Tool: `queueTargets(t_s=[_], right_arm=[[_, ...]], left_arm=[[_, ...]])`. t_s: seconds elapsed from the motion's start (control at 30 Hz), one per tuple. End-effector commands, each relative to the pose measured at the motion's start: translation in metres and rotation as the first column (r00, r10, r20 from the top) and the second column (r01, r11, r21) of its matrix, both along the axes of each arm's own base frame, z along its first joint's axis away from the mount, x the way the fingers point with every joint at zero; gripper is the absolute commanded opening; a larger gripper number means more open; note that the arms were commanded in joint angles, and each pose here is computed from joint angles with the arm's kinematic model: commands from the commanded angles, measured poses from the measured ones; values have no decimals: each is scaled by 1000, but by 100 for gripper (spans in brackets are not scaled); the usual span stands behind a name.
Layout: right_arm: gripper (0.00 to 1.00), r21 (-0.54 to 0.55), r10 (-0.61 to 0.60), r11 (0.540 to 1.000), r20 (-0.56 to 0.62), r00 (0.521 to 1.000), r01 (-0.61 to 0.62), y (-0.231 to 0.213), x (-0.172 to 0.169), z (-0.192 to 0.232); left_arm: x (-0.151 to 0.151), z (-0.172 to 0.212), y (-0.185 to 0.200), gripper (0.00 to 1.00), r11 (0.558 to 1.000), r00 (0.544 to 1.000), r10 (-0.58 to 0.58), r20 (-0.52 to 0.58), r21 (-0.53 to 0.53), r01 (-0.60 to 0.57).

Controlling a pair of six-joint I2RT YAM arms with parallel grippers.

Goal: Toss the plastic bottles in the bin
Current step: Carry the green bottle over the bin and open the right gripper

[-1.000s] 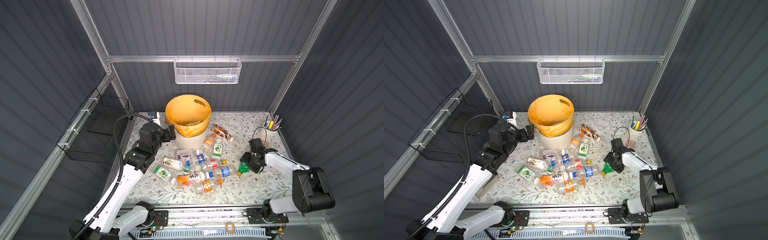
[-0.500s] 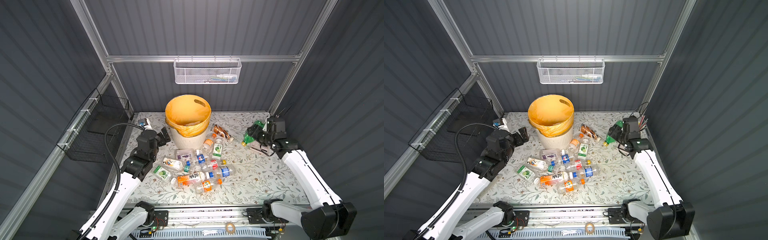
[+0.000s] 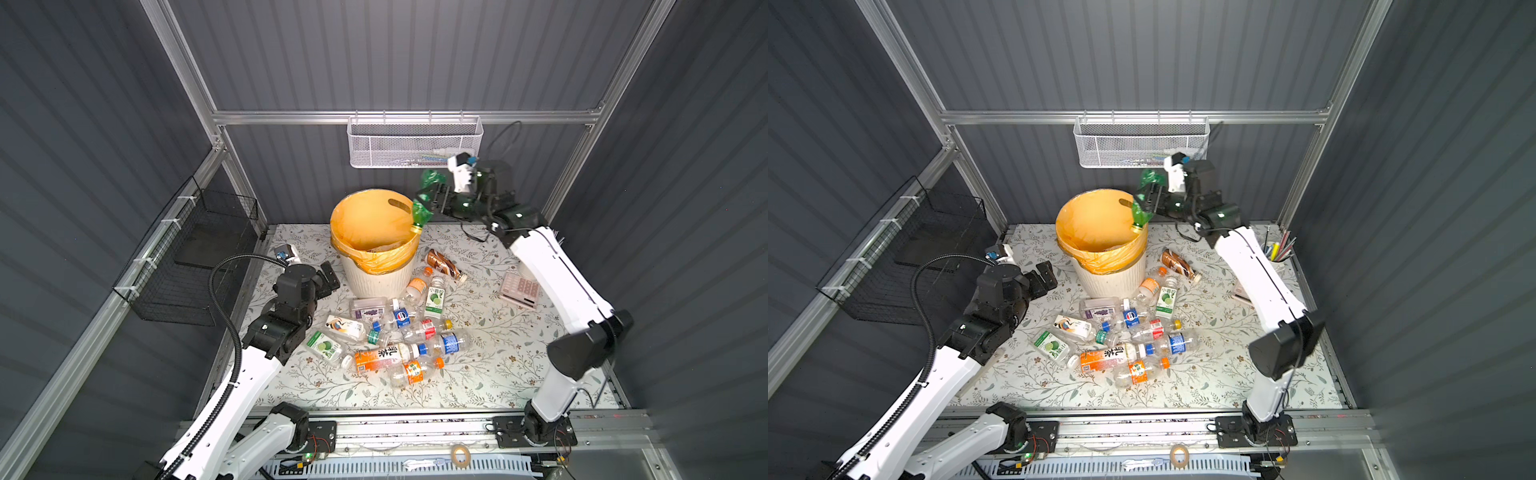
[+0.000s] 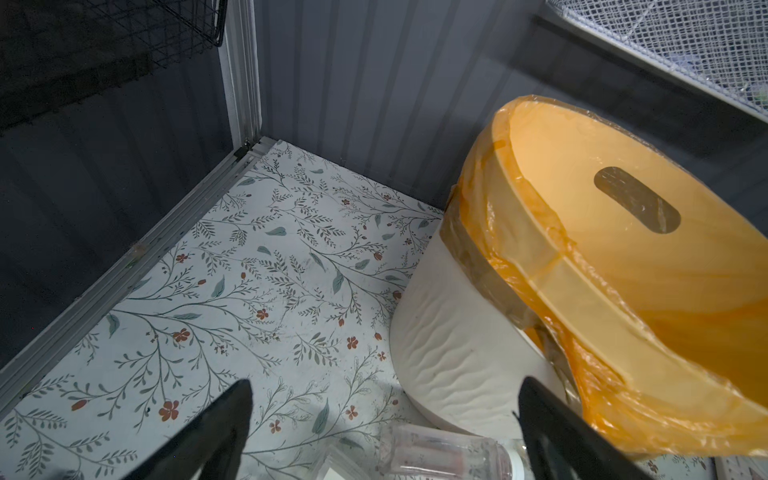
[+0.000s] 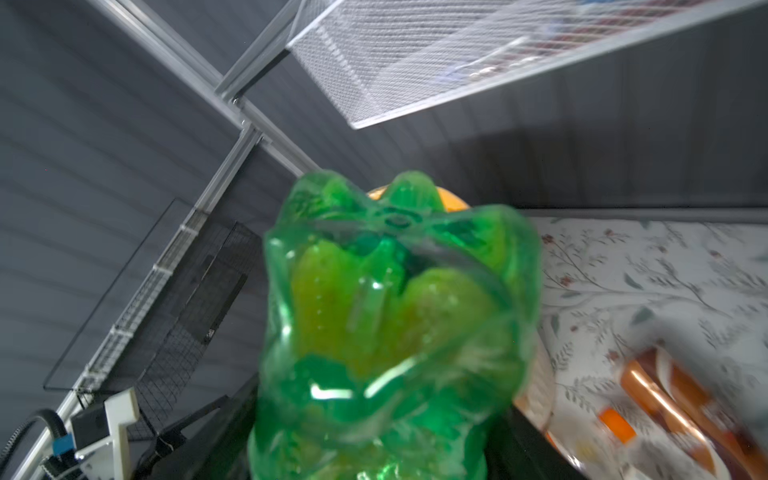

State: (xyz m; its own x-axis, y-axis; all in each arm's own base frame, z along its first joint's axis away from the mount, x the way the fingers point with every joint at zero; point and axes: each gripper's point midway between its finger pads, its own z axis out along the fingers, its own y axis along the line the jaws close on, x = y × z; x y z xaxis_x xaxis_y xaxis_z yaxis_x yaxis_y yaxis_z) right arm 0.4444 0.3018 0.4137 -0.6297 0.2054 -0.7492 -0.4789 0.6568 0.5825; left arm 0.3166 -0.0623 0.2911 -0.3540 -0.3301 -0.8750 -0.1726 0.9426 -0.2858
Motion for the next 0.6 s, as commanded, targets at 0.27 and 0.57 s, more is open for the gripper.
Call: queueTargets(t_s=[0.27,0.57], right_arm=[[99,-211,-215,945,175,961,250,-66,-8,19],[99,-428,-345,847,10,939,316,-153,-12,-114]], left_arm=[[-4,-6,2,100,1000,1000,6,-30,-1,-6],[-2,-14,-2,99,1000,999,-3,-51,-10,2]])
